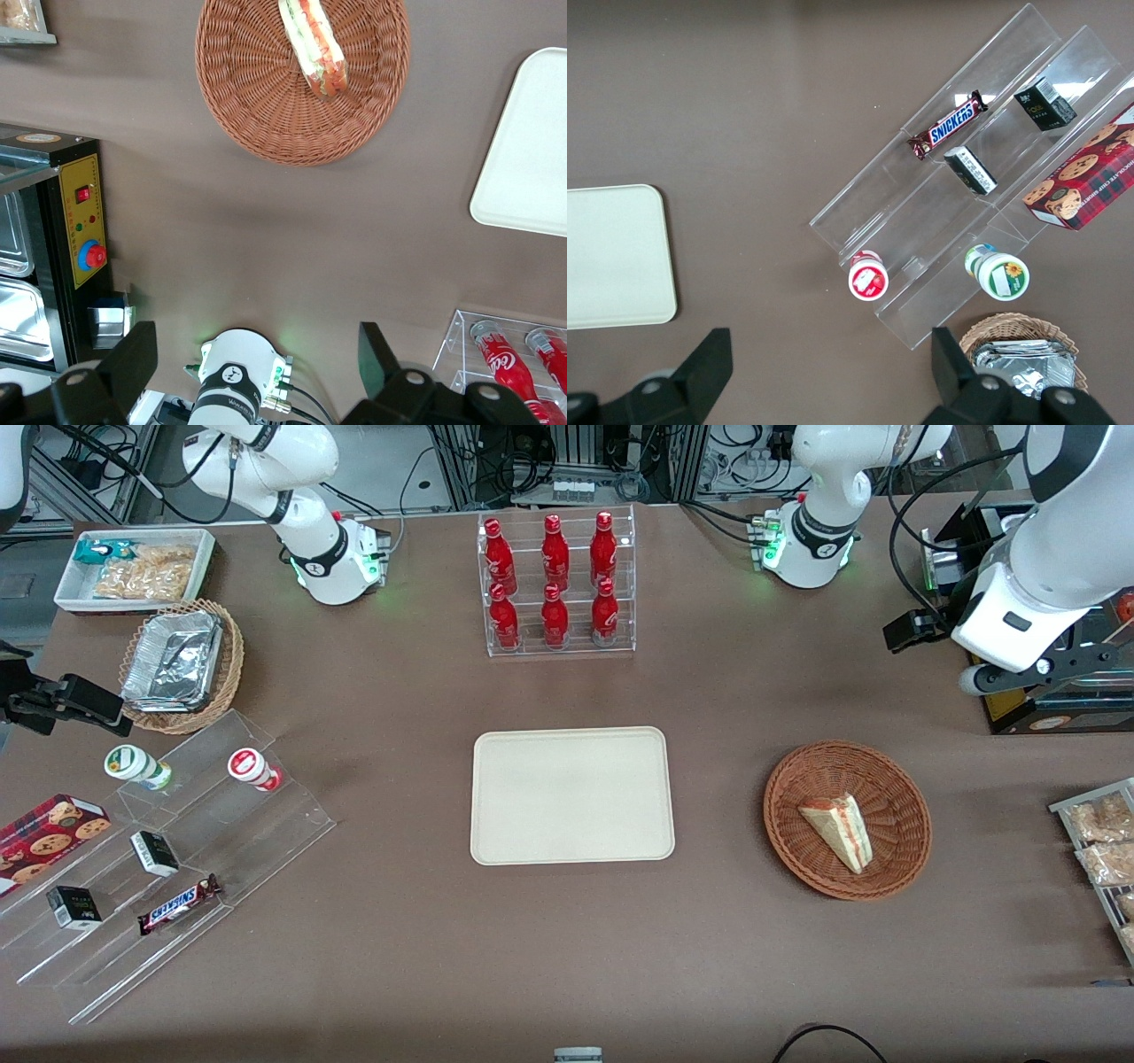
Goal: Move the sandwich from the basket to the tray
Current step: 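Move the left gripper down over the wrapped sandwich in the wicker basket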
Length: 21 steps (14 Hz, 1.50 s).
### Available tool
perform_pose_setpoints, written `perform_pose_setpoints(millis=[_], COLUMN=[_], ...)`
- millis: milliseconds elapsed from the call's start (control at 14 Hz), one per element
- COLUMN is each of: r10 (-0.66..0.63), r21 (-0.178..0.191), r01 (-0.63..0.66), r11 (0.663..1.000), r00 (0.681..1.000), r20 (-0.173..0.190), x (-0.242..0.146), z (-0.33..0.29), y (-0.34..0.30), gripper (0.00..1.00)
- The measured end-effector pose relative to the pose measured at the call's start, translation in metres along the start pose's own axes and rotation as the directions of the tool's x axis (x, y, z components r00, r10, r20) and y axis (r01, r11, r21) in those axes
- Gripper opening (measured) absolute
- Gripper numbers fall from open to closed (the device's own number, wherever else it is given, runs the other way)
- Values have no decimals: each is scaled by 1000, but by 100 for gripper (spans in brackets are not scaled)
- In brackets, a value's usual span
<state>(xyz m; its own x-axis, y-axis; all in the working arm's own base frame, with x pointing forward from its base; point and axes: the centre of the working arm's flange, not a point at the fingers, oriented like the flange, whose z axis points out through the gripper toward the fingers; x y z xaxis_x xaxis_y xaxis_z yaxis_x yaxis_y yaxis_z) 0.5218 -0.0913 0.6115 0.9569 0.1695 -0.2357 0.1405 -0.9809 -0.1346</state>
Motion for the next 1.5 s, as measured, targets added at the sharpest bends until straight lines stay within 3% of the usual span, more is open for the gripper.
perform_pose_setpoints(millis=[357,500,643,857,1000,1286,1500], r10=[-15,-13,-15,-73,-115,-246,-305], r21=[-12,-9,-7,-18,-43,-104,-113], r01=[15,14,16,76,121,250,311], r11=[1000,1000,1000,997,992,963,944], r00=[1000,999,994,988,986,968,950], r20=[13,48,110,138,124,49,61], x=[7,20,51,119,151,182,191], z=[4,20,58,136,180,248,274], y=[-8,-7,-5,0,8,28,33], gripper=[100,100,100,100,100,100,100])
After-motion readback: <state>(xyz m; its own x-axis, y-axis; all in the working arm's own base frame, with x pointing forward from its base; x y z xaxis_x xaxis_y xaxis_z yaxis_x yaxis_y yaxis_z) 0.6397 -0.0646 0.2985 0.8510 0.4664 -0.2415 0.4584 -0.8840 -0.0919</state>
